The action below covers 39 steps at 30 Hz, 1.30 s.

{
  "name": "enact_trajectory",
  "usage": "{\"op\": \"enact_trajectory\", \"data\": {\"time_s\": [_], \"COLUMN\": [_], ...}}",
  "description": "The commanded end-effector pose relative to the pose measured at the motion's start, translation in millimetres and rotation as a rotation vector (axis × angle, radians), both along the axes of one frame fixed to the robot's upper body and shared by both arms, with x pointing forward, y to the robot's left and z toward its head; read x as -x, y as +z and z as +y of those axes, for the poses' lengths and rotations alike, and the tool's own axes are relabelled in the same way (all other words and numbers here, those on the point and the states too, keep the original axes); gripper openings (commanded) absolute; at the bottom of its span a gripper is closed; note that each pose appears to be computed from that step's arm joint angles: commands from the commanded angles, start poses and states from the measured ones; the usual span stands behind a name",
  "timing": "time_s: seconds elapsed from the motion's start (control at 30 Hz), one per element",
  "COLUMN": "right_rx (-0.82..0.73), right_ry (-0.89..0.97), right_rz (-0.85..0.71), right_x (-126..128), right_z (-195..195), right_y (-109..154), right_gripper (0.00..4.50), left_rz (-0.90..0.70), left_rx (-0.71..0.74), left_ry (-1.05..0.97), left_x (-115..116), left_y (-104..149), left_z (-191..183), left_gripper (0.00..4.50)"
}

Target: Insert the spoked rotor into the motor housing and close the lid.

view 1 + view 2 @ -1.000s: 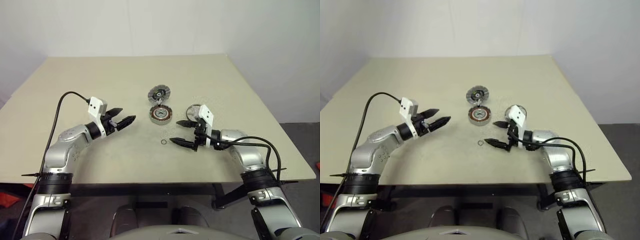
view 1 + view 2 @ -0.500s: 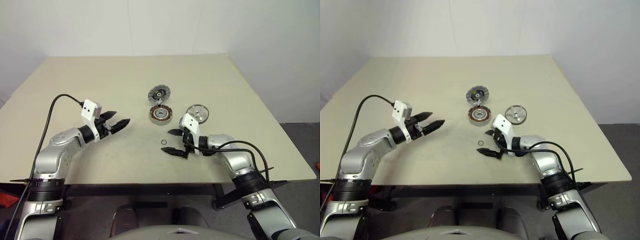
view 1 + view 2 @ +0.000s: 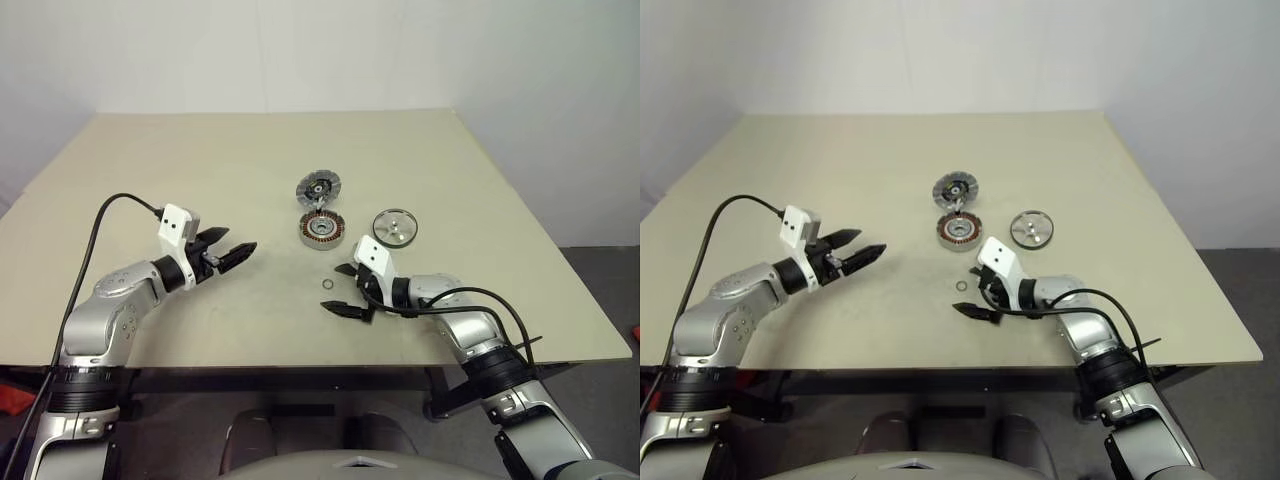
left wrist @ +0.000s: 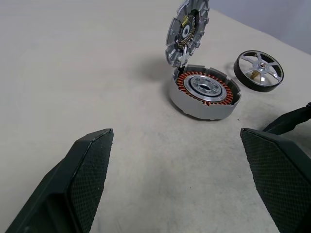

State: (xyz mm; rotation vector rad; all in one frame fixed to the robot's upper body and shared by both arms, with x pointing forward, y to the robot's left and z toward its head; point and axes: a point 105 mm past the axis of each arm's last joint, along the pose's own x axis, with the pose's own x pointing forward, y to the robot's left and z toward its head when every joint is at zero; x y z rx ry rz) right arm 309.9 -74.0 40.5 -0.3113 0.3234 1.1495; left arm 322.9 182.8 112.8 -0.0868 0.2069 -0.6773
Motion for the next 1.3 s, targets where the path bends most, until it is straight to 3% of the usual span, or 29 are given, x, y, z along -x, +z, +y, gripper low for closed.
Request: {"op": "enact_trajectory", "data": {"time_s": [0.03, 0.13, 0.2, 0.3, 0.5, 0.67, 0.83, 0.97, 1.1, 1.3], "right_rx": [0.008, 0.016, 0.01, 0.008, 0.011, 0.002, -0.097, -0.202, -0.212, -0.135], "right_ry": [-0.012, -0.019, -0.018, -0.019, -0.025, -0.037, -0.101, -0.099, -0.093, -0.183], "right_rz": [-0.058, -0.068, -0.064, -0.064, -0.068, -0.072, -0.065, -0.087, -0.136, -0.143], "right_x": [-10, -16, -18, -21, -24, -26, -35, -41, -52, -83], "right_z": [-1, -3, -3, -4, -8, -10, -8, 3, 6, 2], "right_y": [11, 13, 14, 13, 8, 5, 20, 54, 74, 63], "right_gripper": [4.09, 3.21, 3.21, 2.64, 0.65, 0.65, 0.65, 0.65, 0.65, 0.65], "left_rz": [-0.062, -0.067, -0.069, -0.071, -0.072, -0.072, -0.073, -0.076, -0.079, -0.078], "left_rx": [0.0, -0.004, -0.008, -0.01, -0.011, -0.012, -0.011, -0.008, -0.005, -0.002], "left_ry": [0.01, 0.015, 0.021, 0.026, 0.033, 0.035, 0.037, 0.037, 0.037, 0.042], "left_x": [0, 1, 1, 0, 1, 1, 1, -2, -4, -4], "left_y": [17, 20, 20, 21, 20, 20, 20, 20, 20, 17], "left_z": [3, 4, 6, 7, 9, 9, 8, 7, 6, 5], "left_gripper": [4.5, 4.5, 4.5, 4.5, 4.5, 4.5, 4.5, 4.5, 4.5, 4.5]}}
